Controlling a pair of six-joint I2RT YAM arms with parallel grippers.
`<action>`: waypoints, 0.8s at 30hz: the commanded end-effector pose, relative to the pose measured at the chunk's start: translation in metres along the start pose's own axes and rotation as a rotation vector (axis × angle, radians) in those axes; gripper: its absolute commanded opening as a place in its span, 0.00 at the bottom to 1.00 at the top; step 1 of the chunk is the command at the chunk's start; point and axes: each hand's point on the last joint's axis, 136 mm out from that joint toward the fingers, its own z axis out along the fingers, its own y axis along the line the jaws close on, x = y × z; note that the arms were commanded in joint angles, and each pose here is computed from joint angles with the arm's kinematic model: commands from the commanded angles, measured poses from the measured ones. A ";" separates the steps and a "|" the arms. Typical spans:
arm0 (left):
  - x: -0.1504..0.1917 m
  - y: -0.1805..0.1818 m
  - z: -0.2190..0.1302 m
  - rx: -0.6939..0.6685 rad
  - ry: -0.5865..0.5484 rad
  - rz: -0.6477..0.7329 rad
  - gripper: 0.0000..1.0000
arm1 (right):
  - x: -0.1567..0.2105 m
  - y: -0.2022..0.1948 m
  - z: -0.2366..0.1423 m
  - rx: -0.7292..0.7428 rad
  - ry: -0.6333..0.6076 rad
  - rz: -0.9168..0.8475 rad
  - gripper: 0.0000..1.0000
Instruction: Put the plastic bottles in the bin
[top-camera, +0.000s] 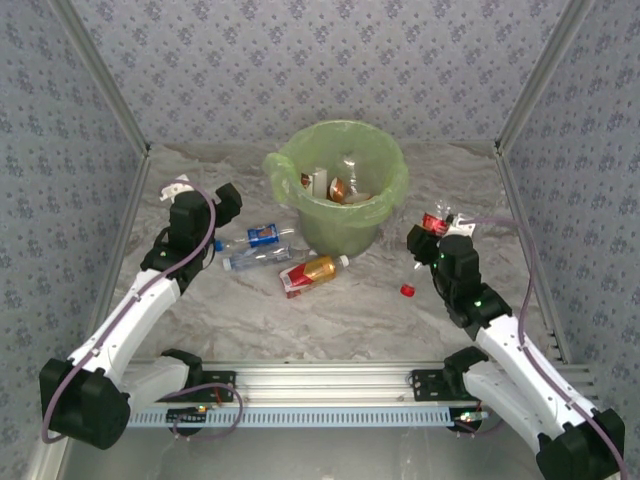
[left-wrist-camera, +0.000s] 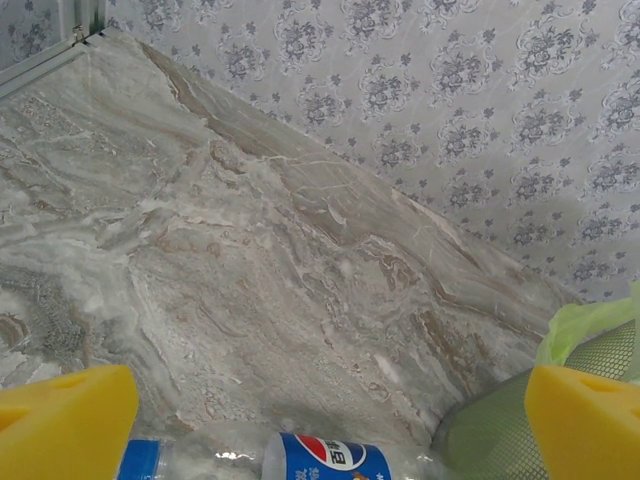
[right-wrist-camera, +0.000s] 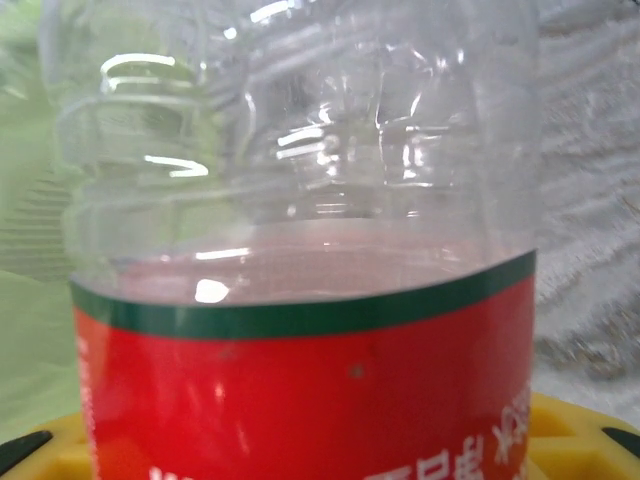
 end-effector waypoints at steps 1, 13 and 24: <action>-0.007 -0.007 0.000 0.025 -0.006 -0.016 0.99 | -0.043 0.038 -0.015 -0.146 -0.099 -0.025 0.54; -0.004 -0.007 0.002 0.033 0.014 -0.017 0.99 | -0.119 0.121 -0.032 -0.419 -0.200 -0.075 0.54; -0.001 -0.001 -0.004 0.029 0.023 -0.006 0.99 | -0.182 0.189 -0.016 -0.551 -0.178 -0.030 0.54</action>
